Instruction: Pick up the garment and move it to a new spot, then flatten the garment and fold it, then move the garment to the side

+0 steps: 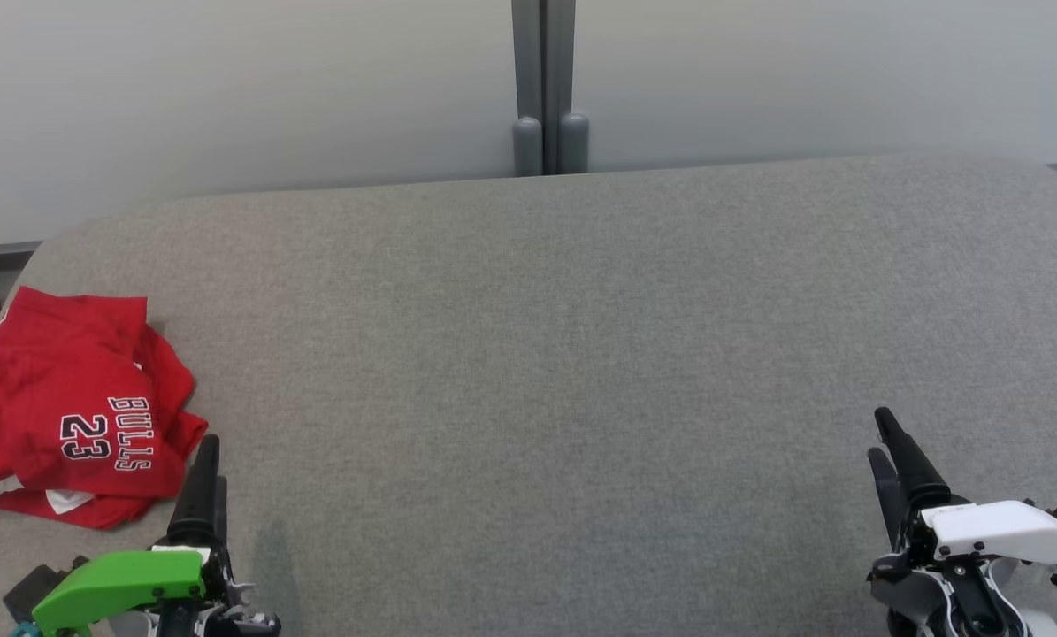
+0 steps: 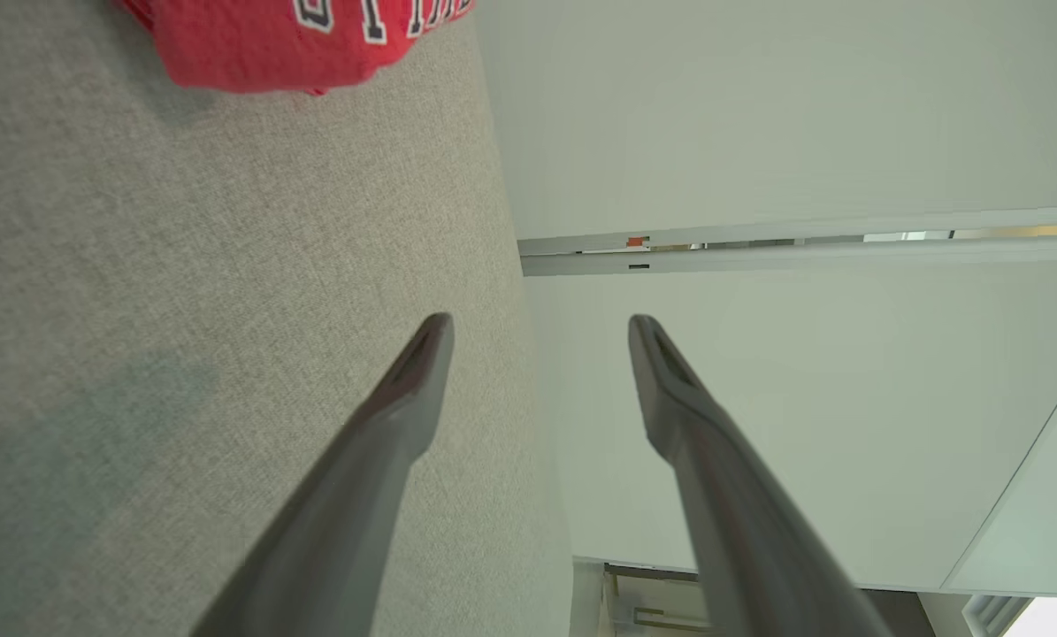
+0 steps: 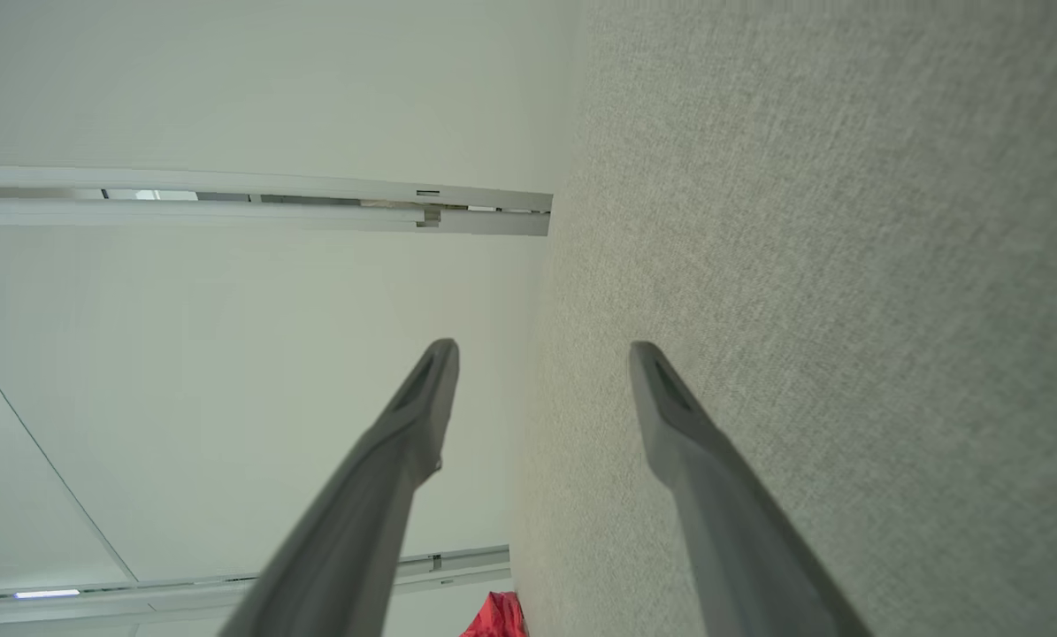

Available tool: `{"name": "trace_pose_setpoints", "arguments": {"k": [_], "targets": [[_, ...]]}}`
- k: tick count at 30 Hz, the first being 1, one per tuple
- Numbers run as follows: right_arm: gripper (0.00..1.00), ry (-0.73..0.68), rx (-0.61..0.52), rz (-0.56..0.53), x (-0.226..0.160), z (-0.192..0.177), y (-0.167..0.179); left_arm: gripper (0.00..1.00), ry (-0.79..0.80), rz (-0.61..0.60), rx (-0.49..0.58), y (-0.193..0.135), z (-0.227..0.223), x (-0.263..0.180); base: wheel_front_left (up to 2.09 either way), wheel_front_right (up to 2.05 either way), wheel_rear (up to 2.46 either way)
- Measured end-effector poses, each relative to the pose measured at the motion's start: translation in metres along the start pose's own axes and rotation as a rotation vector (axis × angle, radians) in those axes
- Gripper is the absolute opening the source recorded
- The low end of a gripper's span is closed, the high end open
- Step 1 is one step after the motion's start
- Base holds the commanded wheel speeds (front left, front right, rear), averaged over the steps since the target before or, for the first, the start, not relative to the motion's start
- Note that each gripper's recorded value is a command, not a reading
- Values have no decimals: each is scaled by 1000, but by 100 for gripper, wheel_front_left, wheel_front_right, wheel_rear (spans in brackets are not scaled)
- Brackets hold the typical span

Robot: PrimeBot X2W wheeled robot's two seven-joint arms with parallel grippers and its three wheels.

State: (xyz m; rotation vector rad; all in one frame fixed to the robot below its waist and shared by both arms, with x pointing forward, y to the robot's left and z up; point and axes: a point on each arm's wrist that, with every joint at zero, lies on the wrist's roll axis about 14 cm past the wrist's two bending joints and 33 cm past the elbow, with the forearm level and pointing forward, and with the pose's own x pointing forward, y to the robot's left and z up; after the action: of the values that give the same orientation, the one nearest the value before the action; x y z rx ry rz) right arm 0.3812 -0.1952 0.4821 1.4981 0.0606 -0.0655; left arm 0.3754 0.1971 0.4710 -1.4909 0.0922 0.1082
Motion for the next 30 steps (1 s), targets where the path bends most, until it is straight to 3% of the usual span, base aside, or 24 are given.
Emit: {"name": "trace_pose_setpoints", "arguments": {"k": [12,30], "targets": [[100,2,-264,7,5,-3,4,100,-8,10,305,1,0,2,0,0,0],[100,-10,-583,25,7,-7,8,100,2,-6,662,-1,-7,4,0,0,0]]}}
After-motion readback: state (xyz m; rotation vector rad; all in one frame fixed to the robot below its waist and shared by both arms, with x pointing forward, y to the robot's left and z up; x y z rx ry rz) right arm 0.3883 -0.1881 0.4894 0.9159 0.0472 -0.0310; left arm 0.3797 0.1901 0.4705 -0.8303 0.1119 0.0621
